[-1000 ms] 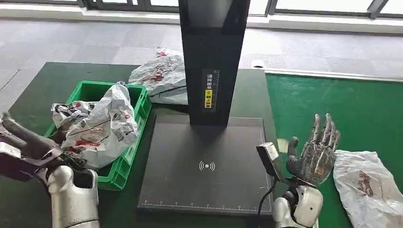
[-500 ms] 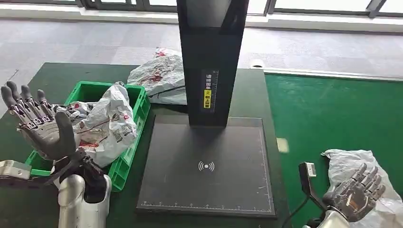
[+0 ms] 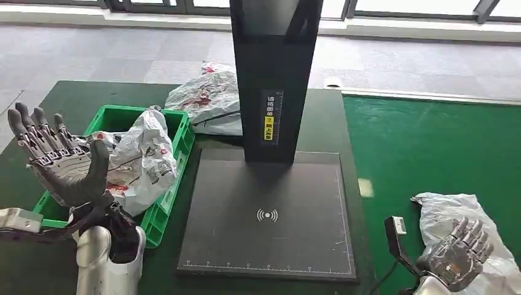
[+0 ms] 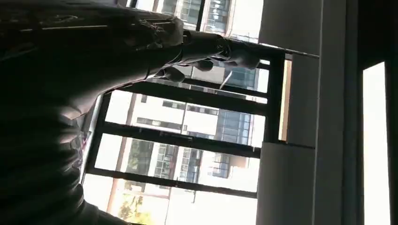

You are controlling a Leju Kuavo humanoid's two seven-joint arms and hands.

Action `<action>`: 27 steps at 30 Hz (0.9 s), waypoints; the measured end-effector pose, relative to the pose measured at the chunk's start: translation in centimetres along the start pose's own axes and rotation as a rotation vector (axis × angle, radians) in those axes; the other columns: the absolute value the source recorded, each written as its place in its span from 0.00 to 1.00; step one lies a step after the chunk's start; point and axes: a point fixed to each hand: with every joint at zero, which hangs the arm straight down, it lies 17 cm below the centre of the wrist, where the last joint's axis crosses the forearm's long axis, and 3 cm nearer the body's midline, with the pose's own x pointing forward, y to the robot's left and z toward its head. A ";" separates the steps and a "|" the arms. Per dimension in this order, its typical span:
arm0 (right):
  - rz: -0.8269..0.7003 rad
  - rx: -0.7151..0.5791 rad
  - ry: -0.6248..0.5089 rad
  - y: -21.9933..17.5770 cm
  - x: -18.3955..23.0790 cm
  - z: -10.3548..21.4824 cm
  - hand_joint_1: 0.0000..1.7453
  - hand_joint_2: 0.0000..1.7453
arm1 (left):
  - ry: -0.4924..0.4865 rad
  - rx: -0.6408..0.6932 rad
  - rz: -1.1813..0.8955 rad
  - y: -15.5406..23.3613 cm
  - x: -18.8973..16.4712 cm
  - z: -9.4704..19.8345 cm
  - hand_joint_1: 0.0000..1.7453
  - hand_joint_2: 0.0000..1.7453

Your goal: Moved the parcel from conveyor to table for the left to box.

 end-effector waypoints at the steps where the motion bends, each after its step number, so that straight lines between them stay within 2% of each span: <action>1: 0.006 0.005 0.006 0.1 -0.3 0.0 0.00 1.00 | 0.001 -0.004 0.000 -0.1 0.0 0.0 0.00 1.00; 7: 0.070 0.116 0.063 2.4 -2.4 0.8 0.00 1.00 | 0.006 -0.014 -0.010 -0.4 -0.3 0.2 0.00 1.00; 9: 0.123 0.223 0.111 4.5 -4.2 1.9 0.00 1.00 | 0.012 -0.025 -0.024 -0.6 -0.6 0.5 0.00 1.00; 15: 0.183 0.335 0.201 8.1 -9.0 3.5 0.00 1.00 | 0.041 0.000 -0.009 0.0 -1.4 0.7 0.00 1.00; 22: 0.181 0.383 0.254 10.2 -10.1 3.5 0.00 1.00 | 0.065 0.043 0.024 0.9 -1.9 0.8 0.00 1.00; 27: 0.202 0.464 0.280 11.9 -10.6 4.2 0.00 1.00 | 0.065 0.049 0.020 1.1 -2.0 0.8 0.00 1.00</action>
